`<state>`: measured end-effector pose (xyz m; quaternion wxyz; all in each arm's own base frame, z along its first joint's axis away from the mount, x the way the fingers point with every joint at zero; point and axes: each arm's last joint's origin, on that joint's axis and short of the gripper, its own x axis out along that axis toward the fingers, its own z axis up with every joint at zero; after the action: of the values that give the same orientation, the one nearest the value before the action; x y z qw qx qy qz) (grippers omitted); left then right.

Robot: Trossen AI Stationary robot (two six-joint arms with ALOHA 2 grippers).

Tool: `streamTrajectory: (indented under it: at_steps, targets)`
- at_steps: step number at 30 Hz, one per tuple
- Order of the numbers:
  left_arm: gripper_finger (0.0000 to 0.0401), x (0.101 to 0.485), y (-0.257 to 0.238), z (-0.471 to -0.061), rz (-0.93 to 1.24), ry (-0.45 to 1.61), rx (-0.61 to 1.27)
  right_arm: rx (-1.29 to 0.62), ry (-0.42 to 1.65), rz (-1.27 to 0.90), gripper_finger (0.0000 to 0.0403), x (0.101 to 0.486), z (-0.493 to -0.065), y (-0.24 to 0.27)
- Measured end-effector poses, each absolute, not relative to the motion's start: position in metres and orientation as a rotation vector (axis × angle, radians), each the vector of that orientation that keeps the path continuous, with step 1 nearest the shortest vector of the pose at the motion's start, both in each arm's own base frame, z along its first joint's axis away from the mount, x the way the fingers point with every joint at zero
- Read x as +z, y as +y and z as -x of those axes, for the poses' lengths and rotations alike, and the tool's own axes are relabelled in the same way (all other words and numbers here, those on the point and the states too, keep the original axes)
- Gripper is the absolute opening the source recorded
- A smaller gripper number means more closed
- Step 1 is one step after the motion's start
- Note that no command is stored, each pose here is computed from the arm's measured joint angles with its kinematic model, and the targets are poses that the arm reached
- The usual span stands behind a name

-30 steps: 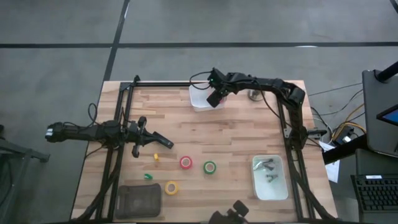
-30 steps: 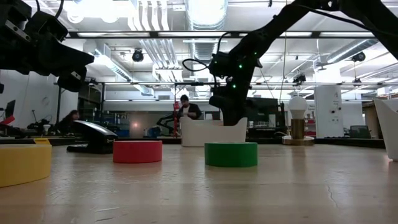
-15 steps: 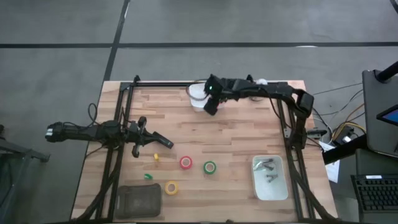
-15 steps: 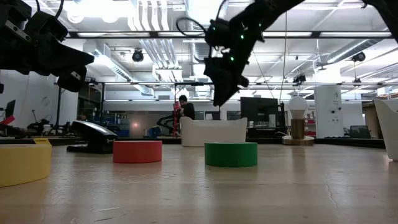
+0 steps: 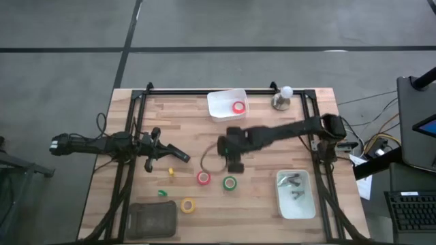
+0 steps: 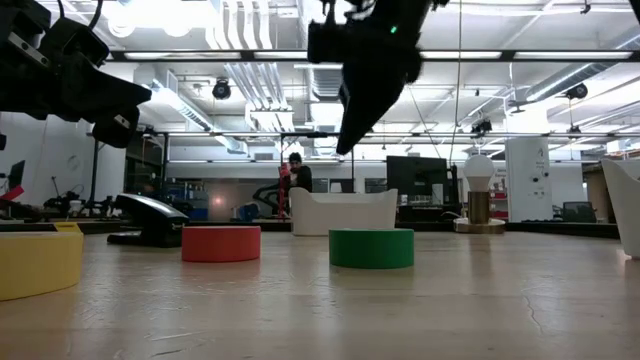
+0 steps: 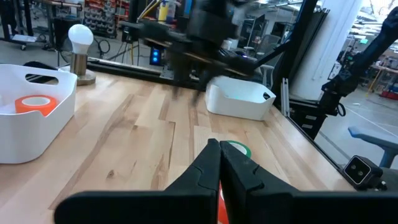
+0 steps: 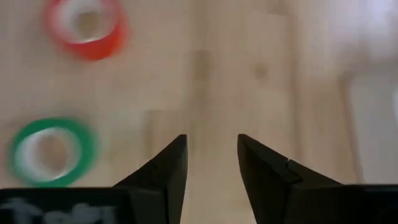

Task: Pick and place Stapler, Stapler remover, tape
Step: Put the green tape into the white bin

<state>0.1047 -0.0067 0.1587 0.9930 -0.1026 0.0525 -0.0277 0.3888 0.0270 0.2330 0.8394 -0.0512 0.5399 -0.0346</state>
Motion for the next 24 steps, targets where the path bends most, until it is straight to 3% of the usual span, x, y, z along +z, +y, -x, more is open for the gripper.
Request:
streamTrajectory:
  at_steps: [10, 24]
  targets:
    - [0.0007, 0.159, -0.007, -0.105, 0.206, 0.105, -0.056, 0.088, 1.101, 0.201, 0.0158, 0.226, -0.380, 0.097]
    - [0.0007, 0.159, -0.007, -0.105, 0.206, 0.105, -0.056, 0.039, 1.108, 0.132, 0.0172, 0.186, -0.371, 0.091]
